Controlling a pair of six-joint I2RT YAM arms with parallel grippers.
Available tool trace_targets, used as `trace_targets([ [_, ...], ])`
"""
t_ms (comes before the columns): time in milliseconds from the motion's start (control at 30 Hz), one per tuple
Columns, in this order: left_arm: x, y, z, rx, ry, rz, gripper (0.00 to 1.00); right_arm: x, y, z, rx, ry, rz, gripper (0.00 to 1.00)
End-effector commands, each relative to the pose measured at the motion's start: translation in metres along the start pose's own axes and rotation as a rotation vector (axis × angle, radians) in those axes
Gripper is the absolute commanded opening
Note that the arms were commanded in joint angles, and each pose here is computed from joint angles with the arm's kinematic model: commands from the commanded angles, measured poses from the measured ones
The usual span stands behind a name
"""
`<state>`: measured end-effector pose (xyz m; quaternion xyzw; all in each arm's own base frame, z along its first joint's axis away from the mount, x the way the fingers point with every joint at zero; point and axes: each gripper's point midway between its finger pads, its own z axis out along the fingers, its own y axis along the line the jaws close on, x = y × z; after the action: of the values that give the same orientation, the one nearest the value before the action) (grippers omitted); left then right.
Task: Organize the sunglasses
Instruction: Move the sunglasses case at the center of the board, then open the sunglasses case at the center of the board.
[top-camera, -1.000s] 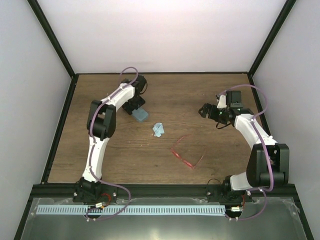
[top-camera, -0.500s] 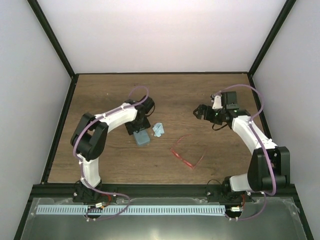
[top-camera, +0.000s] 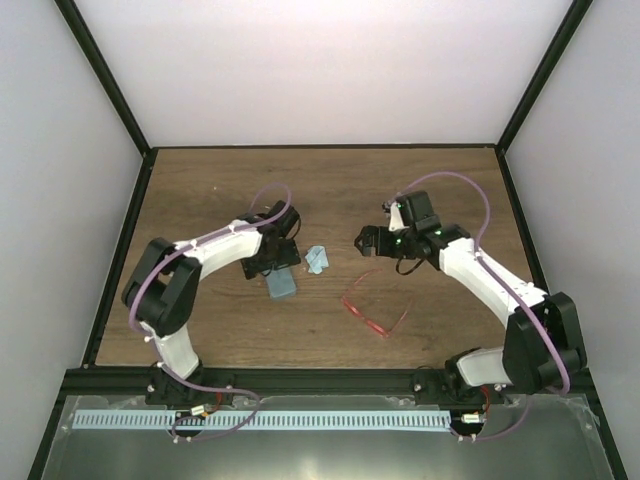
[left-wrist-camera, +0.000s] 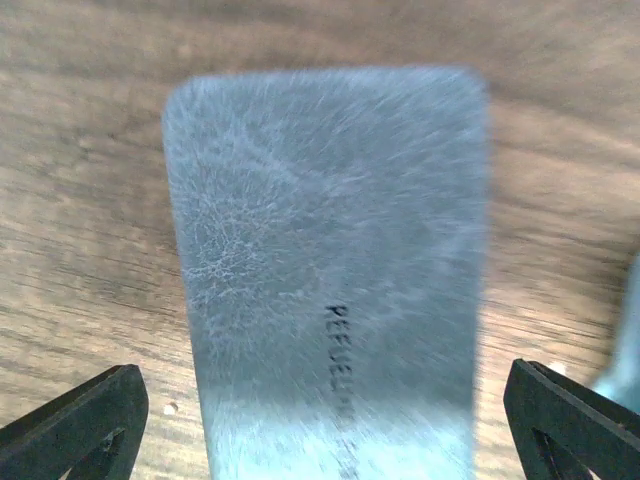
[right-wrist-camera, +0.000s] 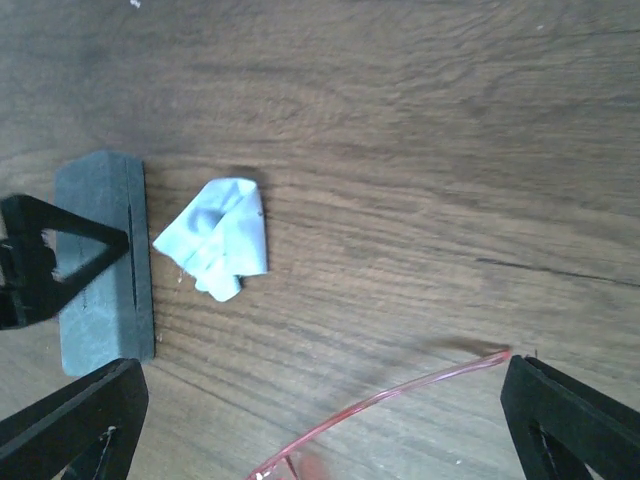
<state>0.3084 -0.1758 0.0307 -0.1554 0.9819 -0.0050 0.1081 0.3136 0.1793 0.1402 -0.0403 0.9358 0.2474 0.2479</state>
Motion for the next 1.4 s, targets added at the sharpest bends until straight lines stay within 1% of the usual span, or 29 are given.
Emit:
trace_targets([
  [0, -0.018, -0.008, -0.039, 0.089, -0.103, 0.045, 1.00, -0.015, 0.033, -0.001, 0.008, -0.033, -0.015, 1.00],
  [133, -0.018, 0.011, -0.053, 0.111, -0.126, 0.010, 1.00, -0.011, 0.069, 0.023, 0.028, 0.019, -0.068, 1.00],
  [200, -0.023, 0.037, -0.051, 0.108, -0.124, -0.062, 1.00, -0.014, 0.096, 0.036, 0.030, 0.033, -0.108, 1.00],
  [367, -0.019, 0.098, -0.031, 0.146, -0.064, -0.225, 1.00, 0.003, 0.157, 0.079, 0.025, 0.110, -0.216, 1.00],
  [533, -0.008, 0.135, -0.017, 0.164, -0.009, -0.321, 1.00, 0.019, 0.189, 0.114, 0.054, 0.169, -0.294, 1.00],
  [700, 0.003, 0.142, -0.010, 0.228, 0.030, -0.405, 1.00, 0.042, 0.188, 0.141, 0.116, 0.251, -0.350, 1.00],
  [1033, 0.022, 0.152, 0.002, 0.197, 0.051, -0.409, 1.00, 0.059, 0.175, 0.159, 0.147, 0.299, -0.365, 0.98],
  [1267, 0.028, 0.160, 0.011, 0.164, 0.059, -0.396, 1.00, 0.059, 0.179, 0.166, 0.153, 0.295, -0.364, 0.98],
  [1367, 0.027, 0.164, 0.014, 0.141, 0.060, -0.394, 1.00, 0.058, 0.182, 0.170, 0.161, 0.294, -0.365, 0.97],
])
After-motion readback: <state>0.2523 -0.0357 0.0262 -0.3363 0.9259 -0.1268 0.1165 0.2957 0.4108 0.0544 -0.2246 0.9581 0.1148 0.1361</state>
